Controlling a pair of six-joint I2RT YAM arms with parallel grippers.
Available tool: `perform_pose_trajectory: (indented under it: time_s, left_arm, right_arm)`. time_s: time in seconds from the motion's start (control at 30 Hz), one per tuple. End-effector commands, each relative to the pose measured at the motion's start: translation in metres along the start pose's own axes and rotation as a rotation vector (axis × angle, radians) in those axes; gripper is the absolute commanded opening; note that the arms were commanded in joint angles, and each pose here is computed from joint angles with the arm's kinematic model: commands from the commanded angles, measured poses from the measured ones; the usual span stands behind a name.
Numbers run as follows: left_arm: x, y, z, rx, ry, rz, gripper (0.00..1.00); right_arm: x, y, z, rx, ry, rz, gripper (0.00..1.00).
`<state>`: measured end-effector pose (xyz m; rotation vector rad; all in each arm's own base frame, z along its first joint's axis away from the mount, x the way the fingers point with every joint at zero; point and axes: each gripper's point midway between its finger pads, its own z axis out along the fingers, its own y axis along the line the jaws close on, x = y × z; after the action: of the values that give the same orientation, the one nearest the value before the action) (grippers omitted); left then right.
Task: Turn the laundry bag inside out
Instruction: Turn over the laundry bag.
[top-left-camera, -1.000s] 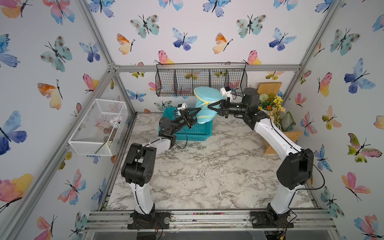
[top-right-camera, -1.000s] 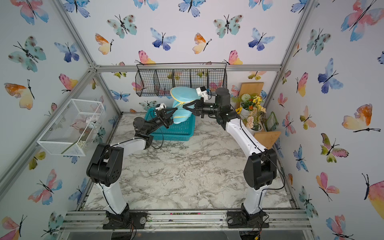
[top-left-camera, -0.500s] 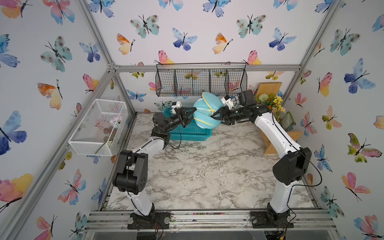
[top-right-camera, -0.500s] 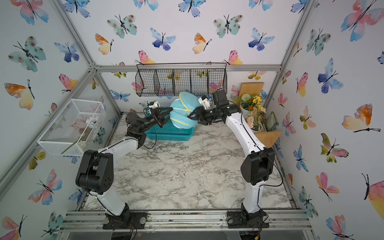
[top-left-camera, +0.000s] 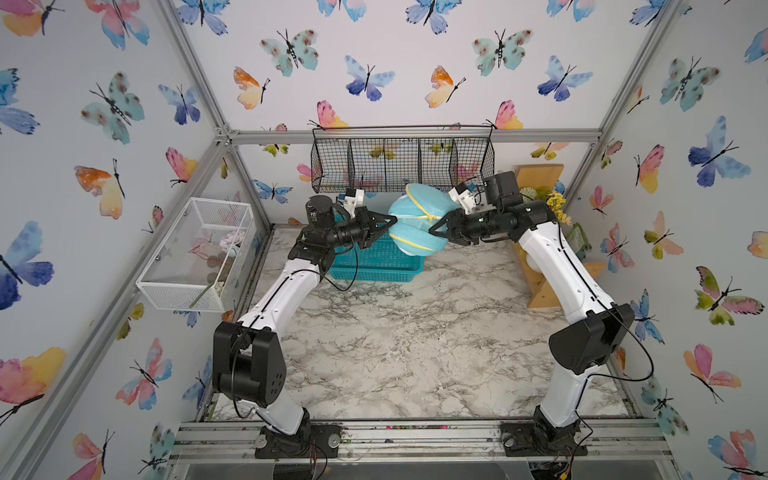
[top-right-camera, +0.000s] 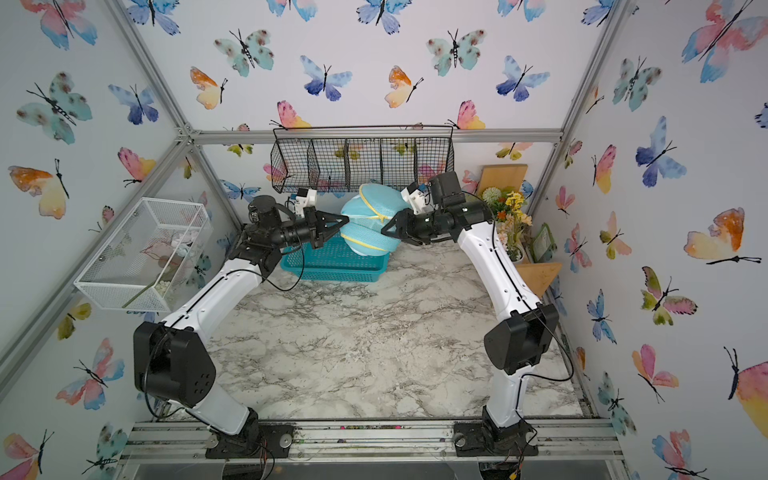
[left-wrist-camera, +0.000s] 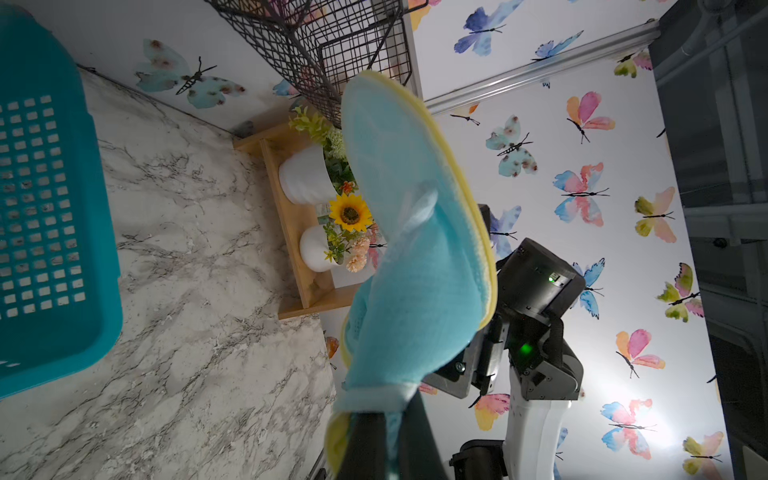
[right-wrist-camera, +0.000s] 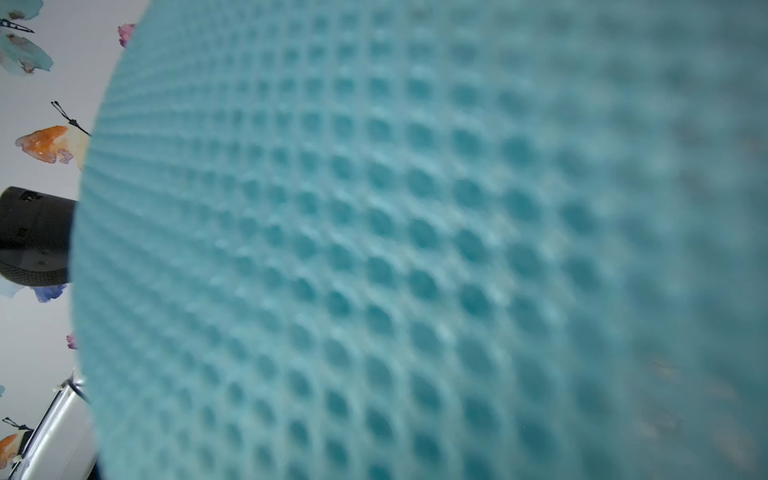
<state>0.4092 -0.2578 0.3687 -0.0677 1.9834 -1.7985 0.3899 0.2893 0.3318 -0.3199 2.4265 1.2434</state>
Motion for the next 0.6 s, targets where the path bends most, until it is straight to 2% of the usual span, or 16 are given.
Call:
perform_pose_trajectory:
  time_s: [0.0, 0.1, 0.2, 0.3, 0.47, 0.57]
  left_arm:
    - [0.04, -0.019, 0.024, 0.111, 0.139, 0.003, 0.0]
    - [0.052, -0.032, 0.033, 0.201, 0.174, -0.012, 0.01]
    - [0.067, -0.045, 0.045, 0.27, 0.225, -0.019, 0.08]
    - [0.079, -0.048, 0.054, 0.303, 0.27, -0.031, 0.15]
    - [0.089, -0.037, 0.062, 0.3, 0.329, -0.064, 0.21]
    - [0.095, -0.027, 0.066, 0.265, 0.362, -0.073, 0.21]
  right_arm:
    - [-0.001, 0.031, 0.012, -0.133, 0.017, -0.059, 0.42]
    - [0.001, 0.035, 0.02, -0.159, 0.034, -0.051, 0.42]
    - [-0.001, 0.039, 0.025, -0.185, 0.034, -0.048, 0.39]
    - [-0.002, 0.044, 0.027, -0.221, 0.041, -0.044, 0.32]
    - [-0.008, 0.062, 0.022, -0.304, 0.031, -0.052, 0.11]
    - [-0.011, 0.071, 0.018, -0.337, 0.027, -0.062, 0.08]
